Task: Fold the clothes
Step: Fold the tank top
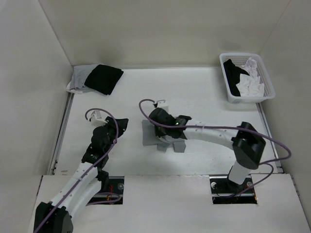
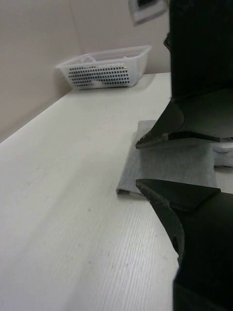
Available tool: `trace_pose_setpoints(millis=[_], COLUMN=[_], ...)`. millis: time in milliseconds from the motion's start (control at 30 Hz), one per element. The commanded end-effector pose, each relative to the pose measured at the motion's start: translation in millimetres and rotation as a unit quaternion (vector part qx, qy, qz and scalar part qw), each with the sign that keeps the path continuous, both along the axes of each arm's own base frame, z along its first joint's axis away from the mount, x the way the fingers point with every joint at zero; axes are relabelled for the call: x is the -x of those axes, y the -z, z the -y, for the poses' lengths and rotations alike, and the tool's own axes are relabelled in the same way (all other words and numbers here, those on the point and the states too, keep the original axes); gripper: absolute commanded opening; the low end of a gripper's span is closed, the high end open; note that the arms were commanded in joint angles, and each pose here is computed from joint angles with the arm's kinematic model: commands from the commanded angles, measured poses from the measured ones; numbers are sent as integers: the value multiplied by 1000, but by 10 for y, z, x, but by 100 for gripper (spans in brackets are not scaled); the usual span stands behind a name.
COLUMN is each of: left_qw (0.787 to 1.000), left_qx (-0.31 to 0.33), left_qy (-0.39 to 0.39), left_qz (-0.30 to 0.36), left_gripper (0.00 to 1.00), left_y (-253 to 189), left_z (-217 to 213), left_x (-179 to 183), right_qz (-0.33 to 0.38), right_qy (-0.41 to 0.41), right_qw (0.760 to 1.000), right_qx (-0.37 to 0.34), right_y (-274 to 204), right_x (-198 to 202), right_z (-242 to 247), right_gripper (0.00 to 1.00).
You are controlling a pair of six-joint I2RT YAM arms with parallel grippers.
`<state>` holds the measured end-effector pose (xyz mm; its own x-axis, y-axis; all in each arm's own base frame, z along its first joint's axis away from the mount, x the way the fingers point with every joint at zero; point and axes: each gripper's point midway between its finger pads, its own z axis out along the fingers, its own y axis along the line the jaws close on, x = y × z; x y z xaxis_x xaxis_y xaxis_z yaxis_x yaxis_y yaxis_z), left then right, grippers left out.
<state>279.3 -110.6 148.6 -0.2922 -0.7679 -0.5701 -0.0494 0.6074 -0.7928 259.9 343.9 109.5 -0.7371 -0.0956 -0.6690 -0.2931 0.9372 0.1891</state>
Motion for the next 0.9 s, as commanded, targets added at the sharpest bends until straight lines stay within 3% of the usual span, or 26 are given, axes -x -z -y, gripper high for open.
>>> trace_pose_setpoints(millis=[0,167,333,467,567,700,767,867], left_qw=[1000,1000,1000,1000,999,993,989,985], left_qx=[2,11,8,7,7,3,-8,-24], left_qy=[3,-5,-11,2,38,119,148,165], left_qz=[-7,-11,-14,-16,-12,-2,-14,-41], left_gripper=[29,29,29,29,29,25,23,20], left_y=[58,85,102,87,35,-45,40,282], left_z=[-106,-226,-252,-170,52,640,902,1105], left_x=[49,26,-8,-47,-43,46,116,195], right_qz=[8,-17,-27,16,43,51,35,26], right_qy=[-12,-9,8,0,4,34,38,39], right_qw=[1000,1000,998,989,980,974,974,971], right_qx=[8,4,-57,-145,-193,-216,-222,-232], right_y=[-65,178,195,-230,-465,-406,-290,-131], right_x=[-6,-35,17,71,122,22,18,29], right_z=[-343,-723,-899,-824,-580,-174,-80,-20], right_gripper=[1,6,36,44,39,10,4,3])
